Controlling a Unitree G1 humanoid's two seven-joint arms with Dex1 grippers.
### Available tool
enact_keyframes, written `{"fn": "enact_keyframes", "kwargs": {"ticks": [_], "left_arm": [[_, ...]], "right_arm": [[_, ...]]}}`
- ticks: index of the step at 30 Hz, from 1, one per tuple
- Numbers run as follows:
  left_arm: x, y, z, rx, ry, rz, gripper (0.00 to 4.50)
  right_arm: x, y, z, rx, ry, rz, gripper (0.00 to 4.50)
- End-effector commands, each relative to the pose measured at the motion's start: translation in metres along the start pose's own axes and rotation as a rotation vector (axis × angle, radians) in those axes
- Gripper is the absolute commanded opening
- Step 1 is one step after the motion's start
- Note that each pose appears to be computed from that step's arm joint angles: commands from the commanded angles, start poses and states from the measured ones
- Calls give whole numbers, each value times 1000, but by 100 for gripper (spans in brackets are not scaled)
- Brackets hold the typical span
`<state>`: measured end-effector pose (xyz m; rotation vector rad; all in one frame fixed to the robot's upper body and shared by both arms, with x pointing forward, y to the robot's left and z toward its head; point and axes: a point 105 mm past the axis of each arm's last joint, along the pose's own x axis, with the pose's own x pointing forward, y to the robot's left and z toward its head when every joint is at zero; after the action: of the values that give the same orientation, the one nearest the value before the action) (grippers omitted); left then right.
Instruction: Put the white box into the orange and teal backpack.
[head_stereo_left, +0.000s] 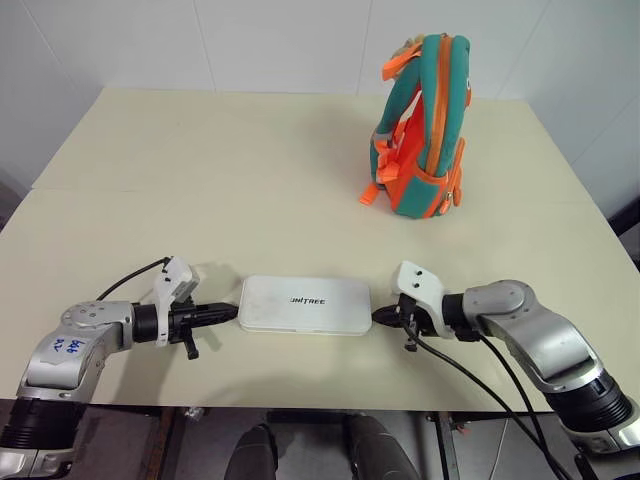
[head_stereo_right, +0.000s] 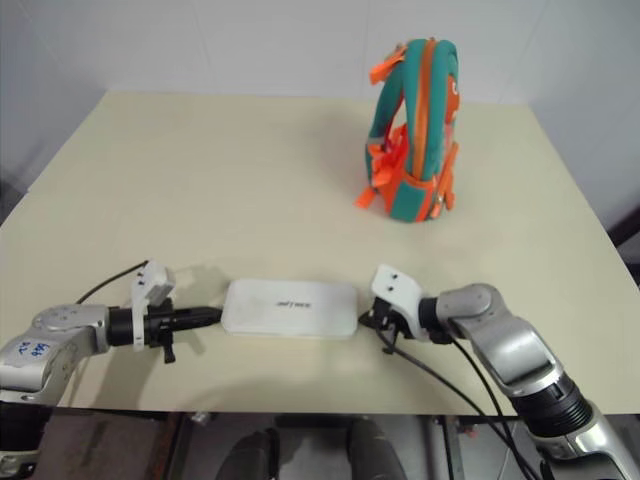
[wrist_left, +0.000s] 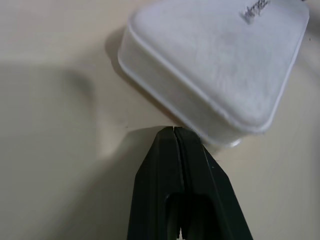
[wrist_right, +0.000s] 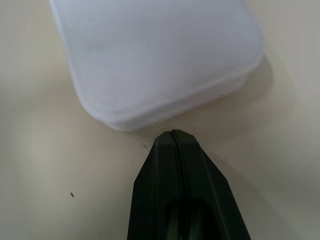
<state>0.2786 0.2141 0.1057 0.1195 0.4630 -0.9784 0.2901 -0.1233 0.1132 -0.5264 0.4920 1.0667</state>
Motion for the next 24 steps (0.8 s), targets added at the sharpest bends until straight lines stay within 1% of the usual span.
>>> {"fn": "enact_keyframes", "kwargs": {"ticks": [1, 5, 6, 7, 8, 9, 12, 14, 15, 16, 17, 20, 21, 24], "left_arm": [[-16, 4, 8, 40, -6, 42, 2], [-27, 12, 14, 67, -31, 99, 2], [-31, 19, 19, 94, -55, 139, 2], [-35, 30, 25, 89, -85, 206, 19], [-37, 36, 28, 51, -87, 235, 42], [-39, 36, 34, 34, -123, 220, 66], [-39, 30, 46, -3, -181, 170, 159], [-39, 29, 47, -17, -184, 158, 226], [-40, 29, 47, -22, -181, 158, 252], [-40, 30, 47, -27, -179, 157, 290], [-40, 30, 48, -29, -176, 156, 317], [-40, 31, 51, -34, -182, 143, 417], [-40, 31, 52, -37, -182, 135, 447], [-37, 31, 50, -56, -161, 106, 449]], "right_arm": [[-18, -17, -11, 19, 36, -87, 1], [-33, -32, -16, 7, 43, -162, 1], [-38, -38, -14, 0, 26, -194, 1], [-43, -45, -12, 0, 8, -235, 17], [-47, -50, -12, 13, 1, -262, 37], [-52, -50, -11, 18, -3, -259, 60], [-59, -46, -8, 17, -10, -239, 163], [-62, -45, -7, 12, -11, -236, 235], [-62, -46, -7, 10, -10, -241, 259], [-63, -46, -8, 9, -9, -244, 300], [-63, -47, -7, 7, -11, -250, 329], [-61, -47, -7, 5, -17, -257, 435], [-60, -47, -6, 4, -20, -260, 450], [-56, -47, -7, 3, -23, -265, 450]]}}
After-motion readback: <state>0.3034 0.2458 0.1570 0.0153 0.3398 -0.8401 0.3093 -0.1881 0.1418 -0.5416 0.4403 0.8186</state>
